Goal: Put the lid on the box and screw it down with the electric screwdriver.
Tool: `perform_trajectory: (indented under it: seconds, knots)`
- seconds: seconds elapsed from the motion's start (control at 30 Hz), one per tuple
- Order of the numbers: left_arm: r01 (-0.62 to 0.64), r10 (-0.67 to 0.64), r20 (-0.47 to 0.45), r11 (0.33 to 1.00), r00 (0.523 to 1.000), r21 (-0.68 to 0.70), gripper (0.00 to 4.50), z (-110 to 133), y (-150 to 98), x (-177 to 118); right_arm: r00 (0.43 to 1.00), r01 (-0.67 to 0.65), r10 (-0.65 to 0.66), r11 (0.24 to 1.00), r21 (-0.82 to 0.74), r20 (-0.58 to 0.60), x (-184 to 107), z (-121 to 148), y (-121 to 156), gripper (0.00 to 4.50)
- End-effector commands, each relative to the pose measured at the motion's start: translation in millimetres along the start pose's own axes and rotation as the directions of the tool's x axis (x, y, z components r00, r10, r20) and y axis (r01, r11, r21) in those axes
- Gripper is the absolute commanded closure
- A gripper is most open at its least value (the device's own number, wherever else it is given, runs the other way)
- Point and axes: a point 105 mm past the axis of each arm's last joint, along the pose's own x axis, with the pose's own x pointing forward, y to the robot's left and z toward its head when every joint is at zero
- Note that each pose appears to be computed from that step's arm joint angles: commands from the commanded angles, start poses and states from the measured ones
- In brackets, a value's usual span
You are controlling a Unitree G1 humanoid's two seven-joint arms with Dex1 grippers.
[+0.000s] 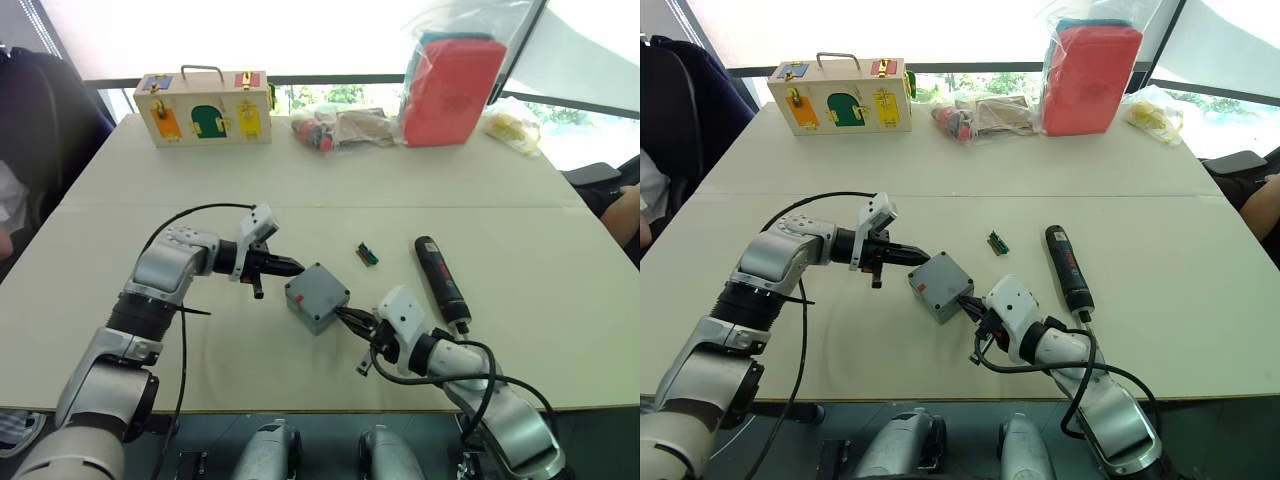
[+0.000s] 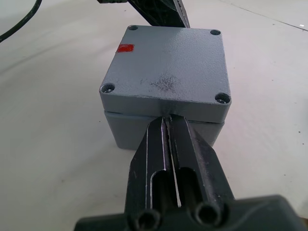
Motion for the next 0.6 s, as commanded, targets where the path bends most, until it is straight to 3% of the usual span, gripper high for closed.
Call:
perform_trajectory:
  seconds: [0.03,0.6]
  knots:
    - [0.06,-0.06,0.007,0.997,0.998,0.04,4.5,7.3,-11.2,6.2,0.996,0.023,-0.021,0.999,-0.03,0.082,-2.6,20.4,-5.1,4.43]
    - [0.046,-0.046,-0.003,0.998,0.999,0.048,4.5,8.5,-12.2,6.2,0.996,0.005,-0.003,1.0,-0.024,0.087,-0.1,21.0,0.4,4.43]
